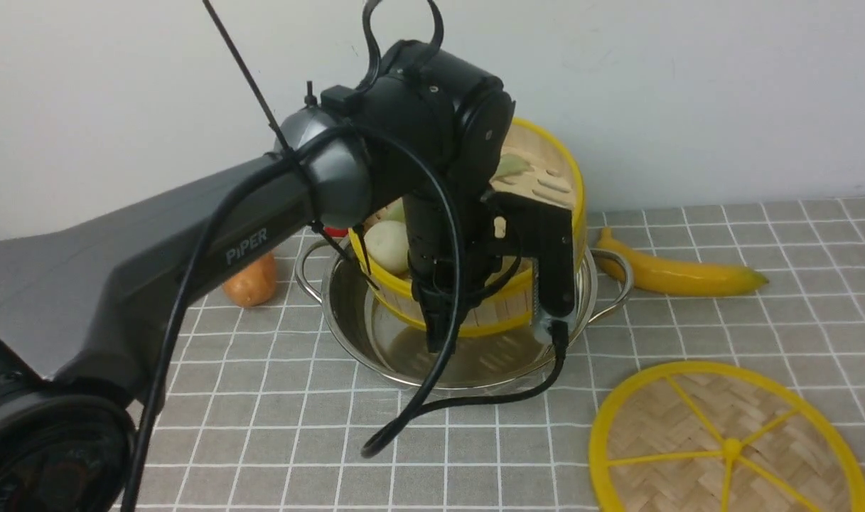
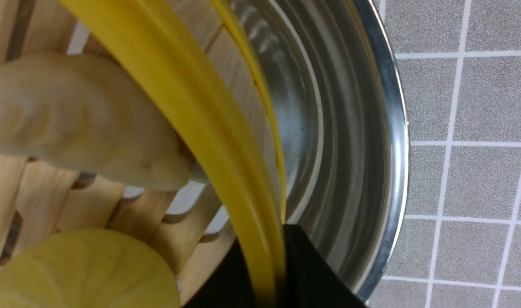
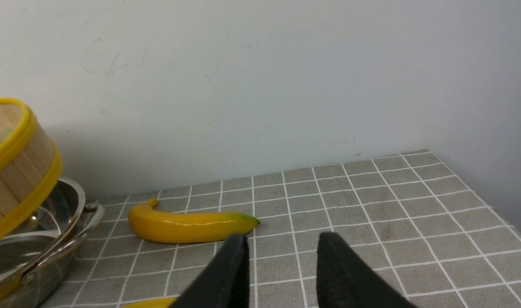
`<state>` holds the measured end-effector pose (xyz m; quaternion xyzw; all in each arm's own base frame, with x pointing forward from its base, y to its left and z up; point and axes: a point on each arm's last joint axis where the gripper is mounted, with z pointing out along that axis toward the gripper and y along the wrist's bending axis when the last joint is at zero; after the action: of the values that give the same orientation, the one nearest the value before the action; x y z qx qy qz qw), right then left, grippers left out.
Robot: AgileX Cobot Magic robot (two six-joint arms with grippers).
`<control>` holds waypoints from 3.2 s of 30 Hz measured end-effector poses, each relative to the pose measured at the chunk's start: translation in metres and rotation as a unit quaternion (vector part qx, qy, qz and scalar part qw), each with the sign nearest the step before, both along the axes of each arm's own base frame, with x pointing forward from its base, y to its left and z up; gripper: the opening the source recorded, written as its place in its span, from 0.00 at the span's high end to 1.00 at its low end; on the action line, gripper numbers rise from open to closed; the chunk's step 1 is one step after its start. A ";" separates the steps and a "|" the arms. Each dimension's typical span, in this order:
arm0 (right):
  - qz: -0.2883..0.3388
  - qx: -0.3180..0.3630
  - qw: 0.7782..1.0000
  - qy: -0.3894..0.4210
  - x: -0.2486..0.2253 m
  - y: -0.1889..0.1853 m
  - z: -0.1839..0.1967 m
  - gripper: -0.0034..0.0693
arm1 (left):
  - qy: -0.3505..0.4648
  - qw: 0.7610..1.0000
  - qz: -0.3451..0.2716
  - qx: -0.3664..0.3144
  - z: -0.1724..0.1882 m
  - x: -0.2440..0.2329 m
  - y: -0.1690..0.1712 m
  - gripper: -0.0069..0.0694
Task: Place the steamer in the pot on the grey tablecloth, and put the lid on the steamer.
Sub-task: 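Place the bamboo steamer basket with dumplings into the steel pot with the left gripper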
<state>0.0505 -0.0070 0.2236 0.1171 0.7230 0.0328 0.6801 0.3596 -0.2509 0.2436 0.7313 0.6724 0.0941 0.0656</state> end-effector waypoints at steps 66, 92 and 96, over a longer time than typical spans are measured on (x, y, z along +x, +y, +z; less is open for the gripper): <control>0.000 0.000 1.000 0.000 0.000 0.000 0.000 0.62 | 0.088 0.994 0.049 -0.029 -0.051 0.018 0.009 0.87; 0.000 0.000 1.000 0.000 0.000 0.000 0.000 0.62 | 0.081 0.994 0.066 -0.020 -0.056 0.021 0.009 0.71; 0.000 0.000 1.000 0.000 0.000 0.000 0.000 0.62 | 0.083 0.994 0.067 -0.024 -0.056 0.021 0.009 0.69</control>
<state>0.0505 -0.0070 0.2236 0.1171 0.7230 0.0328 0.6801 0.3802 -0.2422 0.1875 0.6883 0.7248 0.0212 0.0211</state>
